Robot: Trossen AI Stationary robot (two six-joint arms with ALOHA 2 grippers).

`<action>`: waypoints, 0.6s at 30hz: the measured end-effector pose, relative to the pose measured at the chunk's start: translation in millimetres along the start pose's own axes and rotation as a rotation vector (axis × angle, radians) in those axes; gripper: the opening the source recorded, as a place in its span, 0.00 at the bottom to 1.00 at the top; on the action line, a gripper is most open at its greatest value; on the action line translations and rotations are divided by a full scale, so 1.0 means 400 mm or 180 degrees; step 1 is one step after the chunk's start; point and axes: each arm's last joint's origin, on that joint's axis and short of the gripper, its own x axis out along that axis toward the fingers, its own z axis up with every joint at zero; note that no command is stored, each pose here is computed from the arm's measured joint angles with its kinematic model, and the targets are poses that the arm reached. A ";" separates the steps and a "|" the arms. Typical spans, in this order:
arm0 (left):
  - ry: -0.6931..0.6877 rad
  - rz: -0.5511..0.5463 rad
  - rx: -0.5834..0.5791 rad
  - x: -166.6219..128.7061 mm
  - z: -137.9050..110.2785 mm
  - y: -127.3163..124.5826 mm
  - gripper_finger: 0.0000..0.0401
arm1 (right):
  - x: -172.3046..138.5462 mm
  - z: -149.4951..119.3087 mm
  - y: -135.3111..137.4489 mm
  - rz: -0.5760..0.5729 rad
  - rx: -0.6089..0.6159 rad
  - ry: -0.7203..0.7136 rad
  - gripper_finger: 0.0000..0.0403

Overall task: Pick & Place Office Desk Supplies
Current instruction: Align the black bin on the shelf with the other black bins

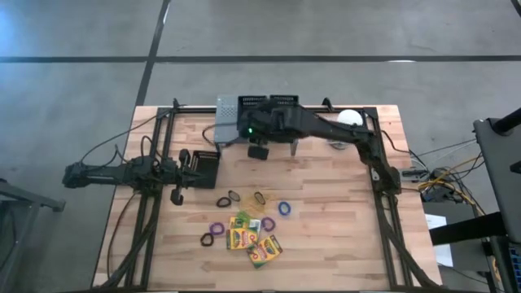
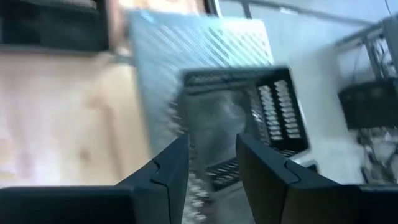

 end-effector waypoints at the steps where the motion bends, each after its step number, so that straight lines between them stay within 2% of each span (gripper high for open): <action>1: -0.0001 0.0001 0.0001 0.000 0.000 0.000 0.05 | -0.024 0.003 0.023 0.0048 -0.0035 -0.0058 0.31; 6: 0.0000 0.0000 0.0001 0.000 0.000 0.000 0.05 | -0.128 0.006 0.173 0.0342 -0.0319 -0.0304 0.28; 10: 0.0001 0.0000 0.0000 0.000 0.000 0.000 0.05 | -0.176 -0.026 0.321 0.0578 -0.0656 -0.0319 0.25; 14: 0.0000 0.0000 0.0001 0.000 0.000 0.000 0.05 | -0.164 -0.115 0.452 0.0645 -0.0875 -0.0001 0.22; 18: 0.0001 0.0001 0.0000 0.000 0.000 0.000 0.05 | -0.152 -0.234 0.522 0.0357 -0.0788 0.0124 0.19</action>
